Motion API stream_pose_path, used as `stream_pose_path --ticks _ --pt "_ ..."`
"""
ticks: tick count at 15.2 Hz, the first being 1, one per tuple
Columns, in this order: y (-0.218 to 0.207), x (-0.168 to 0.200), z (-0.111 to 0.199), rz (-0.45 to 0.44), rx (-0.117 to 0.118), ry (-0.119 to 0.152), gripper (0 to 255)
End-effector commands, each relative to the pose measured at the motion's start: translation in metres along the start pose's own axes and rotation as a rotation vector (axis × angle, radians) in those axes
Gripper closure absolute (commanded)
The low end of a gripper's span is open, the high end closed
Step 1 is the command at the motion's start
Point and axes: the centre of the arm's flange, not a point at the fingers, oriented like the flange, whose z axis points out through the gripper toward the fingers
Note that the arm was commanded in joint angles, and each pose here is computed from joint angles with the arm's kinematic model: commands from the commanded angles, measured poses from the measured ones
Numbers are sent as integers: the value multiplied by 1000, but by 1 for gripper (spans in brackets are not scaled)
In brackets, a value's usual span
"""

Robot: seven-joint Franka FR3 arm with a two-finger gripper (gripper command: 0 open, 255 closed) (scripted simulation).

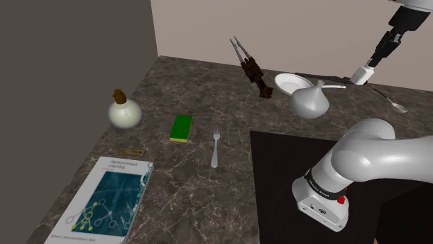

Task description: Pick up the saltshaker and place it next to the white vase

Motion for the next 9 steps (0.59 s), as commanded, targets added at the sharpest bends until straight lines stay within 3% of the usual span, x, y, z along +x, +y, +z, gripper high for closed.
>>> stream_pose_path --ticks 1,9 --pt "18 -16 -1 -1 -1 -1 255" --pt "100 -83 -3 -1 -1 -1 255"
